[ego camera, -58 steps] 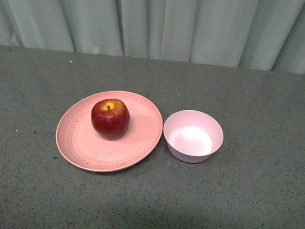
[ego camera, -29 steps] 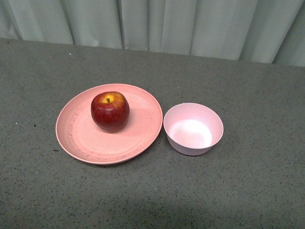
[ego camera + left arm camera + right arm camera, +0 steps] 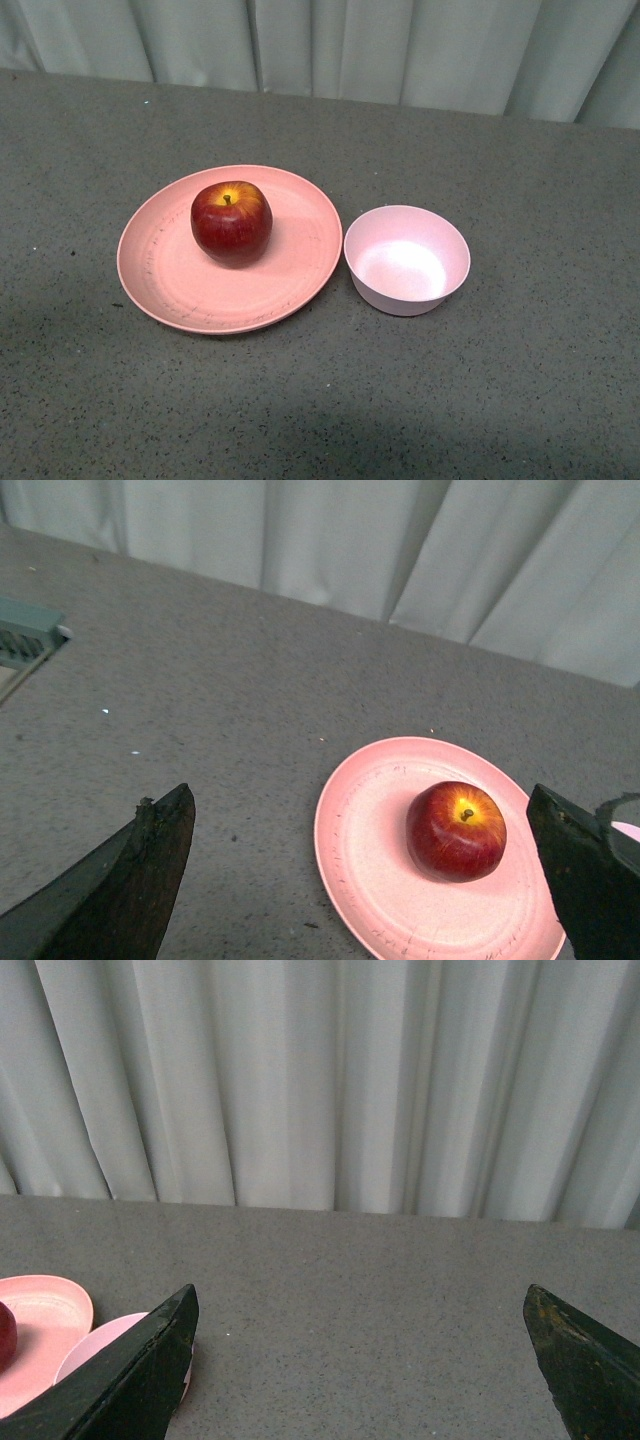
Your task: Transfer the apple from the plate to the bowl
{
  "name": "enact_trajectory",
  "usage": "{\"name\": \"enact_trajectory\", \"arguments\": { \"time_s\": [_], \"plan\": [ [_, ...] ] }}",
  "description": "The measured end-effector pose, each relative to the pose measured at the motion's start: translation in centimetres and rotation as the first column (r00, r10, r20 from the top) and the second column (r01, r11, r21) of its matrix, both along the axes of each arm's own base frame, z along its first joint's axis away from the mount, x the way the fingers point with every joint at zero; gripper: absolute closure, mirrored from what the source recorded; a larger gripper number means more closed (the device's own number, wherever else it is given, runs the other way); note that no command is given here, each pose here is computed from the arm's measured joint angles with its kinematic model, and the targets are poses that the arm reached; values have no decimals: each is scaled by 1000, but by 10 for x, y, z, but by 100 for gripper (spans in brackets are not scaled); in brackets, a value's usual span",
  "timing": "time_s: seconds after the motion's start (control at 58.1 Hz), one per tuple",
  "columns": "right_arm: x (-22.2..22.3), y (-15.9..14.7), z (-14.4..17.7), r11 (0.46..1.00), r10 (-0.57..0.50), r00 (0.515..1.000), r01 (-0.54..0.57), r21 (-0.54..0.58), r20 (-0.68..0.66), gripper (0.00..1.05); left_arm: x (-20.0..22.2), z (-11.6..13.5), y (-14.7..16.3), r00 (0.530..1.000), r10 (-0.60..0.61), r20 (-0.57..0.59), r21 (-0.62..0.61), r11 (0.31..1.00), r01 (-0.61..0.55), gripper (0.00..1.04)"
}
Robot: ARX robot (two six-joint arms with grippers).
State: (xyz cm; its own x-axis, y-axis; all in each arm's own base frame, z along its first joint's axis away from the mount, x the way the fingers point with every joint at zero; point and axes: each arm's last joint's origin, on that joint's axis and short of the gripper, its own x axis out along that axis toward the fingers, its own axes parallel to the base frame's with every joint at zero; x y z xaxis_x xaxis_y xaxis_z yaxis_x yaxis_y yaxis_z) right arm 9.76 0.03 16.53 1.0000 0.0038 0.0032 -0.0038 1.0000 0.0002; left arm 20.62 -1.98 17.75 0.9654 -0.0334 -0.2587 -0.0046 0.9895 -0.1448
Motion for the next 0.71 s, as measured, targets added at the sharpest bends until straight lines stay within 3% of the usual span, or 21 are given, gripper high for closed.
{"name": "enact_trajectory", "arguments": {
  "time_s": [0.327, 0.517, 0.706],
  "plan": [
    [0, 0, 0, 1000, 0, 1000, 0, 0, 0, 9, 78, -35, -44, 959, -146, -241, -10, 989, 148, 7],
    [0, 0, 0, 1000, 0, 1000, 0, 0, 0, 9, 101, -59, -57, 911, -187, -369, -21, 981, 193, 7],
    [0, 0, 0, 1000, 0, 1000, 0, 0, 0, 9, 112, -73, -65, 882, -209, -422, -37, 976, 213, 7]
  ]
}}
